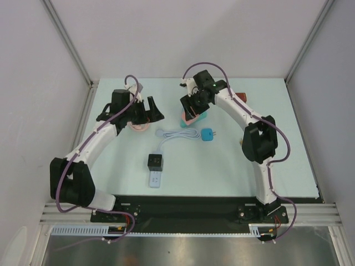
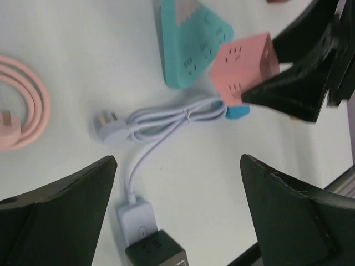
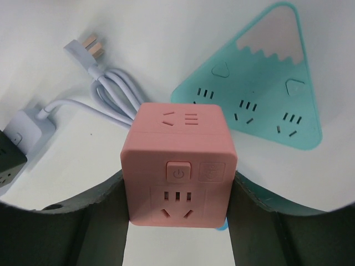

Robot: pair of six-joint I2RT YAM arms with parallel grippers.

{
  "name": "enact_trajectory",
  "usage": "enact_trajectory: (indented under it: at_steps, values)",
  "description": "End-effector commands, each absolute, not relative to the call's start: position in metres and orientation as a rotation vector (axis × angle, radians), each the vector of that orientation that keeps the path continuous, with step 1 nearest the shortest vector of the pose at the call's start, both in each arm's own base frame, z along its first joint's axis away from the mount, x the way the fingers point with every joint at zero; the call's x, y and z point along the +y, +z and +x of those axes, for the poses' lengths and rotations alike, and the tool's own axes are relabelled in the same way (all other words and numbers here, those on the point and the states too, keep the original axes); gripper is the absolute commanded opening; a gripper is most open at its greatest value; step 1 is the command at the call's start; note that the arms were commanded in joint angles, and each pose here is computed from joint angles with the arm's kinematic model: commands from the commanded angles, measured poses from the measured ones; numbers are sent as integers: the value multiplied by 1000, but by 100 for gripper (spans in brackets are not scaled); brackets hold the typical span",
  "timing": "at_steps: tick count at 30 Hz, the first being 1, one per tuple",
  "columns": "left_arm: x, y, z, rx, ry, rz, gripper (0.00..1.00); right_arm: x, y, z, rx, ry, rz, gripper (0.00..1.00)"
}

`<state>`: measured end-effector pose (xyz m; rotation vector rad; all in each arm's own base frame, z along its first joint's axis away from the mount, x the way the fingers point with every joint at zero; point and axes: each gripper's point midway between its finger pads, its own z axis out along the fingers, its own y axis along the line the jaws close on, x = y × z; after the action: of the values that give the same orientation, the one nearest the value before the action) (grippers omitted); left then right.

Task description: Insert the plug

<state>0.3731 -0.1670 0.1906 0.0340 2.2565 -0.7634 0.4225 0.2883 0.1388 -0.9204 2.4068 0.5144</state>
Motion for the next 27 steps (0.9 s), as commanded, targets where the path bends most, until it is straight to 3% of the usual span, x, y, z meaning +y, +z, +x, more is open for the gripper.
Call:
enact_trajectory:
  at_steps: [1, 10, 27]
  values:
    - [-165, 176, 344, 2310, -768, 102, 100, 295, 158, 432, 2341, 544, -983, 0]
    - [-166, 191, 333, 2222, -808, 81, 100, 298, 126, 437, 2461, 593, -907, 0]
    - [-158, 199, 336, 2203, -758, 66, 100, 298, 128, 462, 2446, 541, -747, 0]
